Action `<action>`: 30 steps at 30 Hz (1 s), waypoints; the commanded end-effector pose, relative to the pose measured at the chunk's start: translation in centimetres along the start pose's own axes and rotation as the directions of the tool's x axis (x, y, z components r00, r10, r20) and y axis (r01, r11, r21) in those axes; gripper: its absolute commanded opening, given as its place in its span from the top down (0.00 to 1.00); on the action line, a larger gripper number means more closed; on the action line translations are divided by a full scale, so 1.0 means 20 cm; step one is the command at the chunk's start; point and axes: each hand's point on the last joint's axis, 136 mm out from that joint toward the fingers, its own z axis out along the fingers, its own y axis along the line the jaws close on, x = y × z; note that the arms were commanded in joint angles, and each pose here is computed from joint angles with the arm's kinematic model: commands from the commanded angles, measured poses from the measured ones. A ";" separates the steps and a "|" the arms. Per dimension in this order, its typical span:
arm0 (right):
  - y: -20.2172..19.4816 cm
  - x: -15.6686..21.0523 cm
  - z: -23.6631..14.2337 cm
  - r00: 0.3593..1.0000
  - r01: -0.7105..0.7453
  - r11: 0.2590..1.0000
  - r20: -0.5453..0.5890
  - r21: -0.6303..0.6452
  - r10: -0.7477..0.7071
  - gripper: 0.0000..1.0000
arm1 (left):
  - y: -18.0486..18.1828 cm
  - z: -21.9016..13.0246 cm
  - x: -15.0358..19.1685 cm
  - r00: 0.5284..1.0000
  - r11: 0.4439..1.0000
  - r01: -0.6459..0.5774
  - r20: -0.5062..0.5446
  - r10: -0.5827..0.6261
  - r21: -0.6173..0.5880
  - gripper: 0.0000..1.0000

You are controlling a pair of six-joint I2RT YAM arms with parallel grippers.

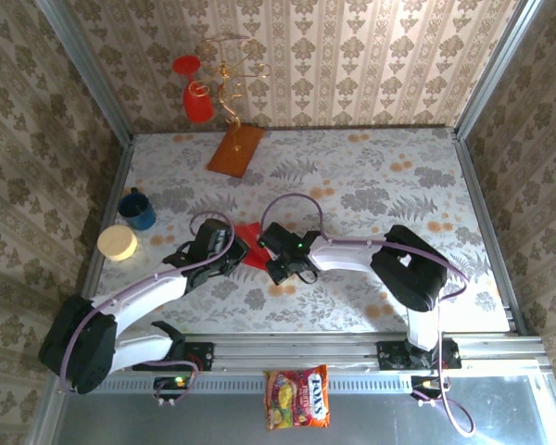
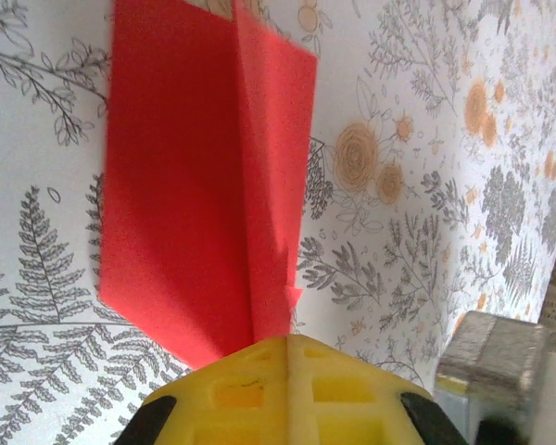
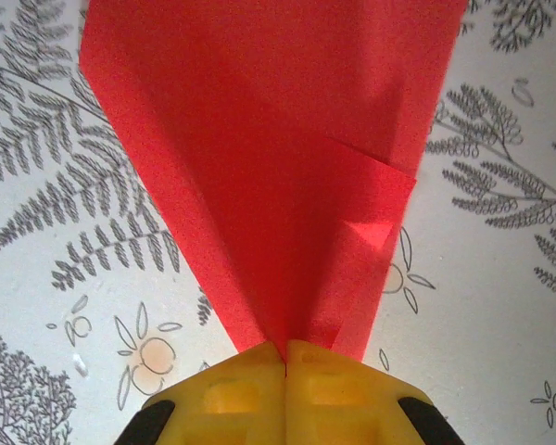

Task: Fold a paper plane with a square sheet of paper (pick it up from the middle)
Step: Fourth fold the wing at the center of the table.

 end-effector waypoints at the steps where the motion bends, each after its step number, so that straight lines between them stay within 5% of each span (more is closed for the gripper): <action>1: -0.01 0.04 -0.01 0.998 -0.057 0.995 -0.042 -0.082 0.054 1.00 | 0.02 -0.04 -0.04 0.998 0.999 -0.042 0.039 0.043 -0.030 1.00; 14: 0.04 0.11 -0.04 0.929 -0.353 0.834 -0.266 -0.424 0.258 1.00 | 0.07 -0.06 -0.06 0.968 0.966 -0.249 0.013 0.251 -0.069 0.99; 30: -0.09 0.21 0.04 0.847 -0.520 0.763 -0.346 -0.384 0.404 1.00 | -0.11 0.14 0.08 0.892 0.897 -0.423 -0.115 0.437 0.127 1.00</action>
